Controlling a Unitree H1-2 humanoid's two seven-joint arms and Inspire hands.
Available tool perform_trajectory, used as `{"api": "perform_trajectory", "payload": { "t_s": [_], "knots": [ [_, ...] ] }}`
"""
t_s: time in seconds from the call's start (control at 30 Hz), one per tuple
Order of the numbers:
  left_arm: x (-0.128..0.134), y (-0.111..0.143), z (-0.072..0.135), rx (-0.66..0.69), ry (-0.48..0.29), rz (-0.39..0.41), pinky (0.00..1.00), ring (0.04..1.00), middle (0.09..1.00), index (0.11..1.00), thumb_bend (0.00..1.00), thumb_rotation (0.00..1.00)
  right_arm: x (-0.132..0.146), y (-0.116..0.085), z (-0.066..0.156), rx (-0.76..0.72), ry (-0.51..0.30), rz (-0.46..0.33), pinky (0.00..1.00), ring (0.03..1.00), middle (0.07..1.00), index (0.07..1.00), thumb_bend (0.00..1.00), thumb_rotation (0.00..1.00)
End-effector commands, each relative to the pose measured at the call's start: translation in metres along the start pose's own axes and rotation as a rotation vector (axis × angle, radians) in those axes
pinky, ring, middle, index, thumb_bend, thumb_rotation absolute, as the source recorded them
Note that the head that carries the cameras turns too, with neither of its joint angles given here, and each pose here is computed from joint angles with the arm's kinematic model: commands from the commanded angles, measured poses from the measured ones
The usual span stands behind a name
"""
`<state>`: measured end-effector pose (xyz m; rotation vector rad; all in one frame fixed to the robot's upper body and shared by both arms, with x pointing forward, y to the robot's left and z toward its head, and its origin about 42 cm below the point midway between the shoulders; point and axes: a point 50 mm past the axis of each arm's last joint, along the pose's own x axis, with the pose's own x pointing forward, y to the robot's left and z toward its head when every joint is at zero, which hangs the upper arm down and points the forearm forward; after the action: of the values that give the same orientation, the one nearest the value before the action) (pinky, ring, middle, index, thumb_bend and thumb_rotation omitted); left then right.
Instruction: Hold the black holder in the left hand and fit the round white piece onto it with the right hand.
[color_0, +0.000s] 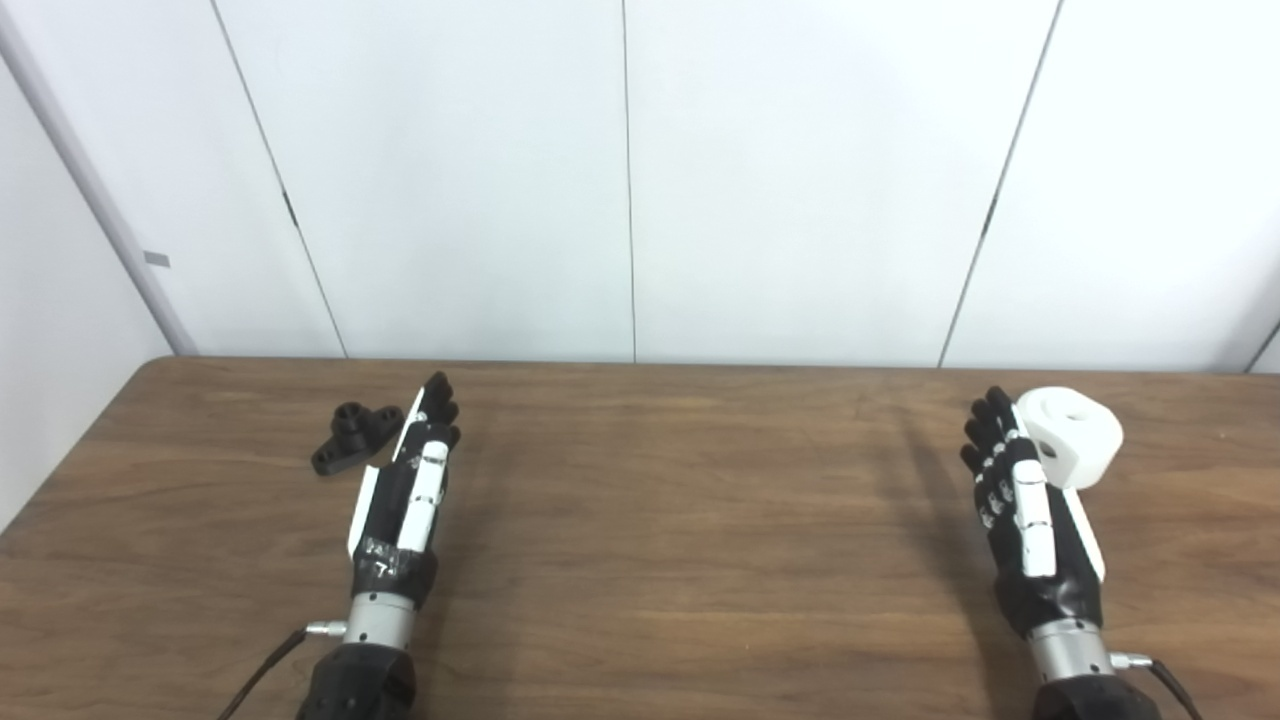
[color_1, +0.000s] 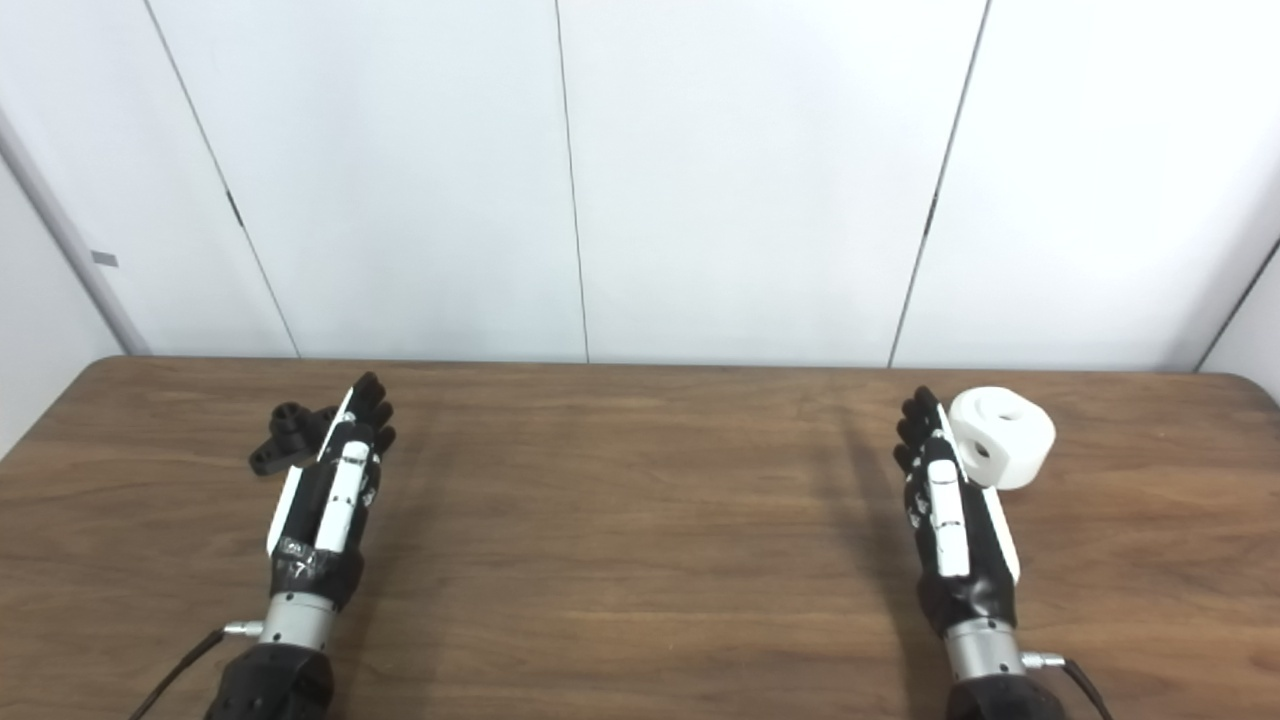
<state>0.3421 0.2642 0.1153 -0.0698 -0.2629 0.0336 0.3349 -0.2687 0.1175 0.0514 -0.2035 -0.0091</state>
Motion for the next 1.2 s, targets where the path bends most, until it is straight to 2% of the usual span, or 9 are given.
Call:
{"api": "perform_trajectory", "payload": {
  "t_s": [0.0, 0.23, 0.33, 0.37, 0.4, 0.47, 0.67, 0.97, 1.17],
  "knots": [
    [-0.026, -0.001, -0.027, -0.025, 0.096, 0.023, 1.00, 1.000, 1.000, 1.000, 0.29, 0.80, -0.019, 0.003, -0.023, 0.020, 0.068, -0.009, 0.99, 0.989, 0.986, 0.973, 0.18, 1.00],
    [-0.026, 0.003, -0.025, 0.016, 0.092, 0.003, 1.00, 1.000, 1.000, 1.000, 0.32, 0.77, -0.021, 0.005, -0.022, 0.019, 0.069, -0.009, 0.99, 0.988, 0.982, 0.972, 0.18, 1.00],
    [-0.025, 0.008, -0.020, 0.126, 0.084, 0.001, 0.98, 0.989, 0.992, 0.992, 0.34, 0.67, -0.022, 0.005, -0.022, 0.023, 0.069, -0.018, 0.99, 0.984, 0.979, 0.971, 0.17, 1.00],
    [-0.024, 0.012, -0.015, 0.194, 0.072, 0.017, 0.95, 0.966, 0.973, 0.972, 0.39, 0.62, -0.022, 0.005, -0.022, 0.024, 0.069, -0.020, 0.99, 0.982, 0.977, 0.971, 0.17, 1.00],
    [-0.024, 0.014, -0.012, 0.240, 0.062, 0.030, 0.85, 0.896, 0.914, 0.918, 0.47, 0.48, -0.022, 0.004, -0.021, 0.024, 0.069, -0.022, 0.98, 0.983, 0.978, 0.974, 0.16, 1.00],
    [-0.021, 0.019, -0.002, 0.320, 0.045, 0.051, 0.80, 0.856, 0.867, 0.877, 0.55, 0.31, -0.022, 0.003, -0.021, 0.018, 0.064, -0.015, 0.99, 0.989, 0.986, 0.984, 0.16, 1.00],
    [-0.013, 0.037, 0.019, 0.597, -0.020, 0.084, 0.77, 0.795, 0.798, 0.835, 0.70, 0.10, -0.022, -0.001, -0.021, 0.006, 0.069, -0.006, 1.00, 0.995, 0.992, 0.993, 0.16, 1.00],
    [-0.001, 0.079, 0.051, 0.986, -0.164, 0.114, 0.64, 0.736, 0.768, 0.783, 0.84, 0.16, -0.022, -0.002, -0.024, 0.012, 0.070, 0.003, 1.00, 1.000, 1.000, 1.000, 0.14, 1.00],
    [0.002, 0.111, 0.062, 1.122, -0.217, 0.170, 0.68, 0.775, 0.796, 0.779, 0.86, 0.20, -0.022, 0.001, -0.023, 0.023, 0.079, -0.001, 1.00, 1.000, 1.000, 0.999, 0.13, 1.00]
  ]
}}
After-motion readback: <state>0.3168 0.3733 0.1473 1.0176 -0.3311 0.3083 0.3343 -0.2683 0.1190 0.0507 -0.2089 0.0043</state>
